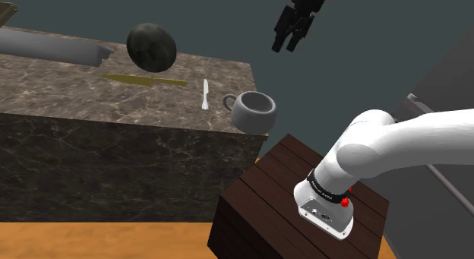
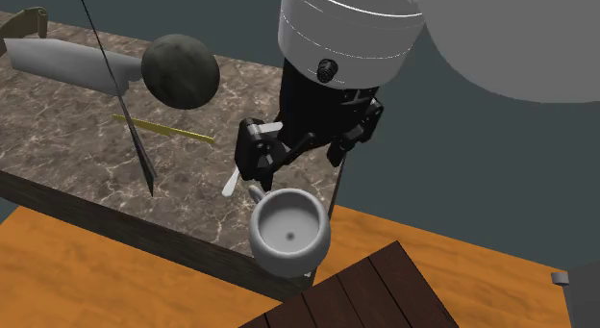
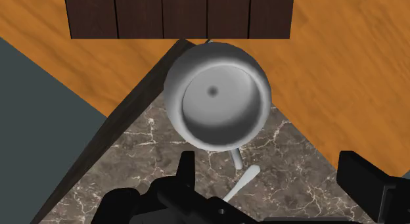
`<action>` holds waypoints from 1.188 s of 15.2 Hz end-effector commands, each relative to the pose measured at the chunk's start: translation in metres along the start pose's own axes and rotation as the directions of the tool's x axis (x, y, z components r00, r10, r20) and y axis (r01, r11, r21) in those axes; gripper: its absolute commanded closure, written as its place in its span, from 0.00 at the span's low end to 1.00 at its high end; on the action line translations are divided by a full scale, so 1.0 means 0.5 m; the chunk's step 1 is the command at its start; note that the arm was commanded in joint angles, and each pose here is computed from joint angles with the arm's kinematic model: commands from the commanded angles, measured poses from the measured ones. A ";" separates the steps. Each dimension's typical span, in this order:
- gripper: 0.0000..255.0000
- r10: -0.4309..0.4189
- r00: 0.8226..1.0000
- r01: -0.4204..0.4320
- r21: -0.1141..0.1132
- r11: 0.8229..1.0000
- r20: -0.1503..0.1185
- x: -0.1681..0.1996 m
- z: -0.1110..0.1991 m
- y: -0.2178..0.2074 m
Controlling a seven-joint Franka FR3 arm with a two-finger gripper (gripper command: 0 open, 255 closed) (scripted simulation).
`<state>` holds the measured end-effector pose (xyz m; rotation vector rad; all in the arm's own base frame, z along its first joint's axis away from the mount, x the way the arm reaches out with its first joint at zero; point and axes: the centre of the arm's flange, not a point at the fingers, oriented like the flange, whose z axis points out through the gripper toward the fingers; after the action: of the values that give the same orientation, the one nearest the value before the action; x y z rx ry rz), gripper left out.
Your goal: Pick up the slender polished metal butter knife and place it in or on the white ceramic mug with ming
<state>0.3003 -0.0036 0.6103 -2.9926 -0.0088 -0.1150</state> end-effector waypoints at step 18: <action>0.00 0.429 0.903 -0.427 -0.114 0.897 -0.005 0.331 0.314 -0.070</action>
<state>0.4647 0.0519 0.4814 -3.0239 0.6287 -0.0387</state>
